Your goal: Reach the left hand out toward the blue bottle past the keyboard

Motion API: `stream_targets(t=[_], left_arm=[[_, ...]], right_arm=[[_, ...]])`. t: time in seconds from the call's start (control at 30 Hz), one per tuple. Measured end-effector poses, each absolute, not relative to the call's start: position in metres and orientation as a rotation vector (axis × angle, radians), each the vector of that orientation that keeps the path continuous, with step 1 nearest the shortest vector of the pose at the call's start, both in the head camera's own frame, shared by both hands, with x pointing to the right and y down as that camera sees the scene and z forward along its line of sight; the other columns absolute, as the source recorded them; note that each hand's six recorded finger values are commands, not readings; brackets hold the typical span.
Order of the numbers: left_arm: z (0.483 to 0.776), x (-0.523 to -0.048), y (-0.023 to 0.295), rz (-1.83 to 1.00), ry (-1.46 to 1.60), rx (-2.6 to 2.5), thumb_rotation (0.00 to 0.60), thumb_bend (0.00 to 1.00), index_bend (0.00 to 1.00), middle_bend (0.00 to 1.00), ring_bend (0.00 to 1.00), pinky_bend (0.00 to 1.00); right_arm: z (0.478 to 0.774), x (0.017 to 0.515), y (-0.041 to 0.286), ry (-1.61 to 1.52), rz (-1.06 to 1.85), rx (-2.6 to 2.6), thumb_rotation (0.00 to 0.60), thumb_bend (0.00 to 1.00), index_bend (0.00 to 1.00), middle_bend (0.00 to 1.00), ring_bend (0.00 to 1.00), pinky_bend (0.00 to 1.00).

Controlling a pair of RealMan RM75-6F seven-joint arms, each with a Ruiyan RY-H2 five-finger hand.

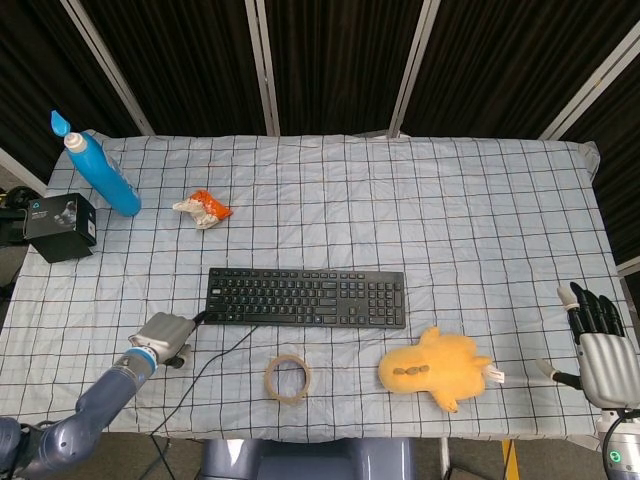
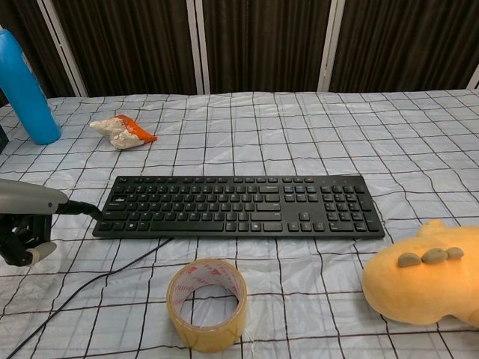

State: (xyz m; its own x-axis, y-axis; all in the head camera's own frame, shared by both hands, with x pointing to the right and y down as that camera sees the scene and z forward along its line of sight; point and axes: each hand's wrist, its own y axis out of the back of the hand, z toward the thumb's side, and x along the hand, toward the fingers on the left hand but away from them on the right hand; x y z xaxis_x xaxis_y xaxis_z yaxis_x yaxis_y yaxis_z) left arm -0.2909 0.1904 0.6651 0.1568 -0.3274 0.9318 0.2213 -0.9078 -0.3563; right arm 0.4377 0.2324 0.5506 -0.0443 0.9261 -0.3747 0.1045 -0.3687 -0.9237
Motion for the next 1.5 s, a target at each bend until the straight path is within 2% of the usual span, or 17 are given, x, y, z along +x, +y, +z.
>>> stream_targets(t=[0.83,1.2,1.33,1.43,1.5], left_arm=[[0.673,-0.277,0.199,-1.828,0.03,-2.024,0.6,0.6,0.0,0.84,0.74,0.51],[0.662,-0.273,0.182,-1.772,0.138,-1.99,0.6,0.6,0.0,0.82,0.71,0.49],[0.647,-0.273,0.167,-1.714,0.282,-1.961,0.6,0.58,0.0,0.68,0.57,0.37],[0.632,-0.277,0.157,-1.657,0.397,-1.935,0.6,0.53,0.0,0.43,0.36,0.27],[0.621,-0.282,0.153,-1.611,0.472,-1.908,0.6,0.48,0.0,0.18,0.19,0.16]], right_arm=[[0.55,0.437,0.232,-1.128,1.487,-1.53,0.6,0.05,0.04,0.0,0.0,0.0],[0.55,0.439,0.232,-1.128,1.491,-1.526,0.6,0.05,0.04,0.0,0.0,0.0],[0.549,0.439,0.232,-1.124,1.49,-1.527,0.6,0.06,0.04,0.0,0.0,0.0],[0.55,0.439,0.233,-1.123,1.492,-1.527,0.6,0.05,0.04,0.0,0.0,0.0],[0.55,0.439,0.233,-1.122,1.492,-1.527,0.6,0.05,0.04,0.0,0.0,0.0]])
